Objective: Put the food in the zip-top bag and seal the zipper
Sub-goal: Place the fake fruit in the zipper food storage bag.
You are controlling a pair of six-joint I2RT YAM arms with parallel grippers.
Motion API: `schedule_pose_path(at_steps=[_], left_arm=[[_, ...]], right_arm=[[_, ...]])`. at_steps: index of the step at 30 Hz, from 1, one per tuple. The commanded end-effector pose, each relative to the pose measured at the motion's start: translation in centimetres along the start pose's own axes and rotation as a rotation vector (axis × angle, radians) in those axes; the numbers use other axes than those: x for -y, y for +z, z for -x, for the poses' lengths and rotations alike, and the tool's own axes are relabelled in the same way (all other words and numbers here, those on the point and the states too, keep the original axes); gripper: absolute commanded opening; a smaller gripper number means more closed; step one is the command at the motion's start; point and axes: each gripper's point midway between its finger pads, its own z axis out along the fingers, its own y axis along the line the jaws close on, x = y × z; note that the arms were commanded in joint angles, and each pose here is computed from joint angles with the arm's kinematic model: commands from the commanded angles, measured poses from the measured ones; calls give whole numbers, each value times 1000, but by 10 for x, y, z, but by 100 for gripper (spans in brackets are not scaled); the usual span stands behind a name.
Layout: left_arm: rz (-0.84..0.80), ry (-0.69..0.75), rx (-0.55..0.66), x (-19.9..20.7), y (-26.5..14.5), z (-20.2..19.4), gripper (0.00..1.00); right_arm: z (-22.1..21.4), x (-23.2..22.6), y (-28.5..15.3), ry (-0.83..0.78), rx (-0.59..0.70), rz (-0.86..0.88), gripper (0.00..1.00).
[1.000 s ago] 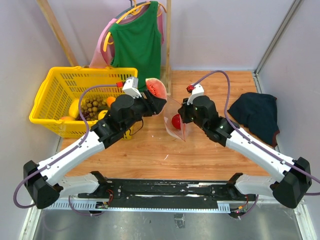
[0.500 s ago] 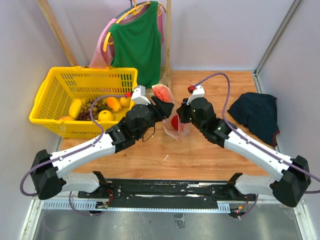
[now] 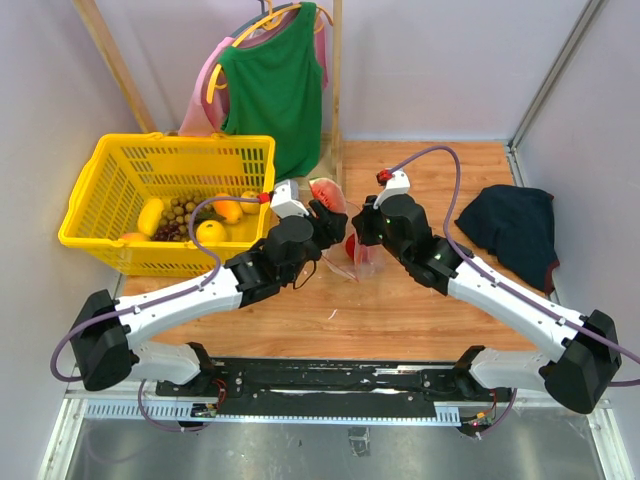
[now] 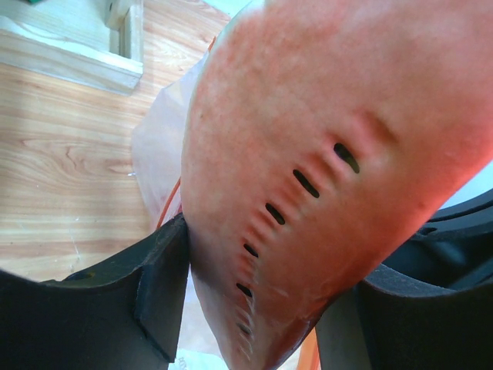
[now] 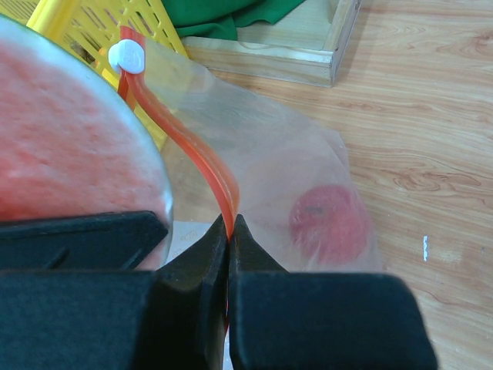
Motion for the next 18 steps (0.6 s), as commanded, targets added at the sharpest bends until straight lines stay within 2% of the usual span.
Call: schedule_pose_path(at_steps=[1, 11, 18], left_arm=[[47, 24, 1, -8, 2, -5, 29], [63, 53, -51, -16, -1, -20, 42], [58, 61, -75, -15, -5, -23, 63]], right_arm=[[8, -9, 0, 11, 32, 23, 1], [9, -8, 0, 12, 39, 19, 1], [9, -8, 0, 14, 45, 21, 1]])
